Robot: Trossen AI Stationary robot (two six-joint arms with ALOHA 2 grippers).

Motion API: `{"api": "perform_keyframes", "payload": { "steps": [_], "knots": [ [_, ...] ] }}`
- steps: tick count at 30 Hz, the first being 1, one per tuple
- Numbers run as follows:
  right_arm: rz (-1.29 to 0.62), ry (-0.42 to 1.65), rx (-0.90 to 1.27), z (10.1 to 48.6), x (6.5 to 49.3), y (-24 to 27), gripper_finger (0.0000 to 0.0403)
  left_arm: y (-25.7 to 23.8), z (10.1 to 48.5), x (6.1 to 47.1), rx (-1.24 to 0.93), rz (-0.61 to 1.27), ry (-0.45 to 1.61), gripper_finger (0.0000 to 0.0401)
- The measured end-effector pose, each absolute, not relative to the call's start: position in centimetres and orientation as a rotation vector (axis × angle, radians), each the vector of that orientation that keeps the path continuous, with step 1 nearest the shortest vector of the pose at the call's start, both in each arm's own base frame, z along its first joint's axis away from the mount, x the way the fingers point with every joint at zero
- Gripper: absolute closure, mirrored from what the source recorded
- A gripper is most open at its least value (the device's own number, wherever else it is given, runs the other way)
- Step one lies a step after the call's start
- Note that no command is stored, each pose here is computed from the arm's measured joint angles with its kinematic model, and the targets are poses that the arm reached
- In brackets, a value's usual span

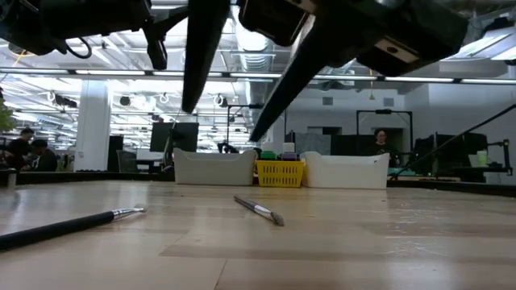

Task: Pick & Place Paint Supplies
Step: Put the black foundation brush into the white bin

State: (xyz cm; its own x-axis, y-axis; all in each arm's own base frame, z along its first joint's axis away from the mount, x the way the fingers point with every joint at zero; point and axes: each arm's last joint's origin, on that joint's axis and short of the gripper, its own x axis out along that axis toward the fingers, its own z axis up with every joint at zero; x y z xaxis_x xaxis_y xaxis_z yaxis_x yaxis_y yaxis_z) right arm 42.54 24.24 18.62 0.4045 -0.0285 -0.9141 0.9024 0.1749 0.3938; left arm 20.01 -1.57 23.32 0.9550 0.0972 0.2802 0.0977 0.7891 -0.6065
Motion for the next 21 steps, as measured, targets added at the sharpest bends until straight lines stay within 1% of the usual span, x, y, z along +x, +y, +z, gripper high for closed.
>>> {"api": "perform_keyframes", "payload": {
  "steps": [6, 13, 17, 21],
  "knots": [
    [-0.933, 0.976, 1.169, 17.0, 42.8, 24.4, 0.0239, -1.6, 23.4, 20.0, -0.662, -0.019, -0.304, 0.0313],
    [-1.023, 1.008, 1.088, 16.8, 42.2, 23.6, 0.0239, -1.7, 23.4, 20.0, -0.664, -0.045, -0.296, 0.0313],
    [-1.019, 1.009, 1.076, 16.6, 42.6, 23.1, 0.0239, -1.7, 23.4, 20.0, -0.664, -0.051, -0.293, 0.0313],
    [-1.007, 1.051, 1.057, 15.2, 43.1, 22.8, 0.0239, -1.7, 23.3, 20.0, -0.664, -0.049, -0.289, 0.0313]
  ]
}}
